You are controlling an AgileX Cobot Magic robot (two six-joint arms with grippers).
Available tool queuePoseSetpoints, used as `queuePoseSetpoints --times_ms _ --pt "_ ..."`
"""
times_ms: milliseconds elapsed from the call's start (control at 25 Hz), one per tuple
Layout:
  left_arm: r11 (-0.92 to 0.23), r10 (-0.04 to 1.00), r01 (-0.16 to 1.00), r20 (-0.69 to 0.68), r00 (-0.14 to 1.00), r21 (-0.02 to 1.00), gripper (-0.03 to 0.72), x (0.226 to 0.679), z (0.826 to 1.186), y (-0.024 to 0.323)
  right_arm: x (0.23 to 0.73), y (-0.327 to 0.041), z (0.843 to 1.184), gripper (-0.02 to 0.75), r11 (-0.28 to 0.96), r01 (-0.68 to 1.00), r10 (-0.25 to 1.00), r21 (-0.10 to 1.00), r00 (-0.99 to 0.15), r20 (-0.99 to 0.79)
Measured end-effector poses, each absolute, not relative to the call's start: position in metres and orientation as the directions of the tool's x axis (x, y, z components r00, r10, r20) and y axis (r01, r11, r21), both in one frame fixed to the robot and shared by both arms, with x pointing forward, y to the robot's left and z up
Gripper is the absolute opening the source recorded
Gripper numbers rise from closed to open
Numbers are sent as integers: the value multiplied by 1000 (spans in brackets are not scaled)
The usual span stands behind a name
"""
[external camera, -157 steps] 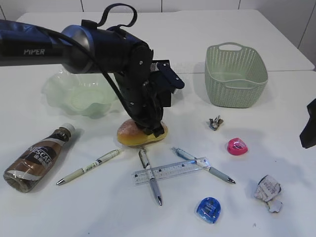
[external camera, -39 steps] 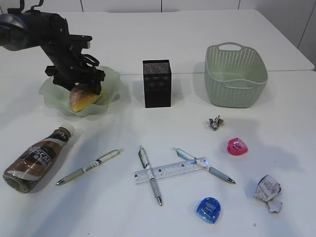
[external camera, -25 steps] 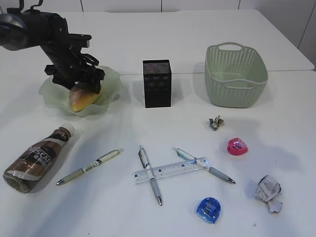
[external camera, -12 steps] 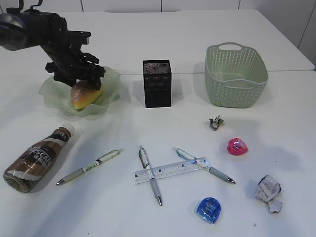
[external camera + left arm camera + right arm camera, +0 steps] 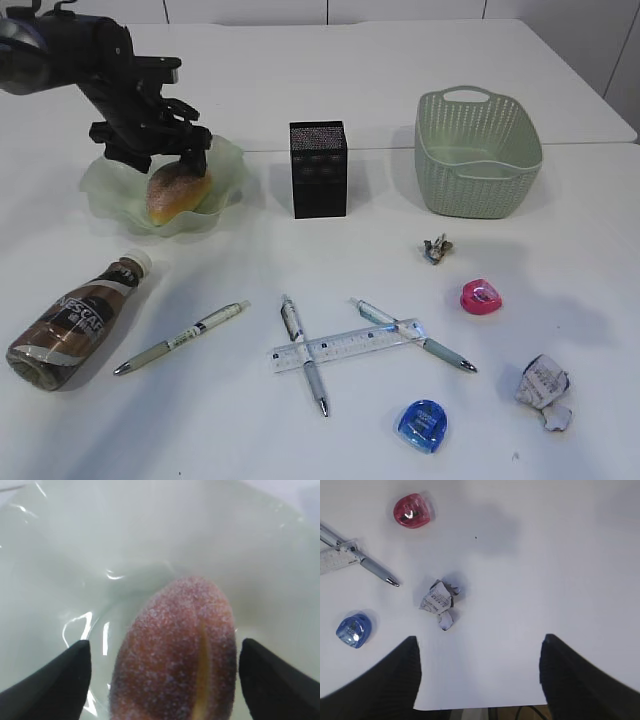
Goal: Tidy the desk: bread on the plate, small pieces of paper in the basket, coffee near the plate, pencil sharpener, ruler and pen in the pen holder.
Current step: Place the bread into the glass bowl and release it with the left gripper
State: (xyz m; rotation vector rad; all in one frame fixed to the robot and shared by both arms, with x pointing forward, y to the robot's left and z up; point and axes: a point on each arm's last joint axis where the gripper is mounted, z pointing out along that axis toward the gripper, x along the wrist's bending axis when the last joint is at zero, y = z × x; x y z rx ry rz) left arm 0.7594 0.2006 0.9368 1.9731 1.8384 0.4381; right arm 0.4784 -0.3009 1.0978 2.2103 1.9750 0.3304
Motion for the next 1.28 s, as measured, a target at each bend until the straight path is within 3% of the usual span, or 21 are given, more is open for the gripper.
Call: queuePoseSetpoints --times_ms 560,920,1280 --pt "5 991 868 -118 61 496 650 741 999 203 478 -302 1098 571 -110 958 994 263 103 41" --pt "-15 996 943 -74 42 333 615 705 1044 218 478 -302 1098 571 -110 958 994 263 103 41" --pt "-21 998 896 -41 44 444 557 679 1107 228 478 -298 1098 571 -127 958 990 258 107 94"
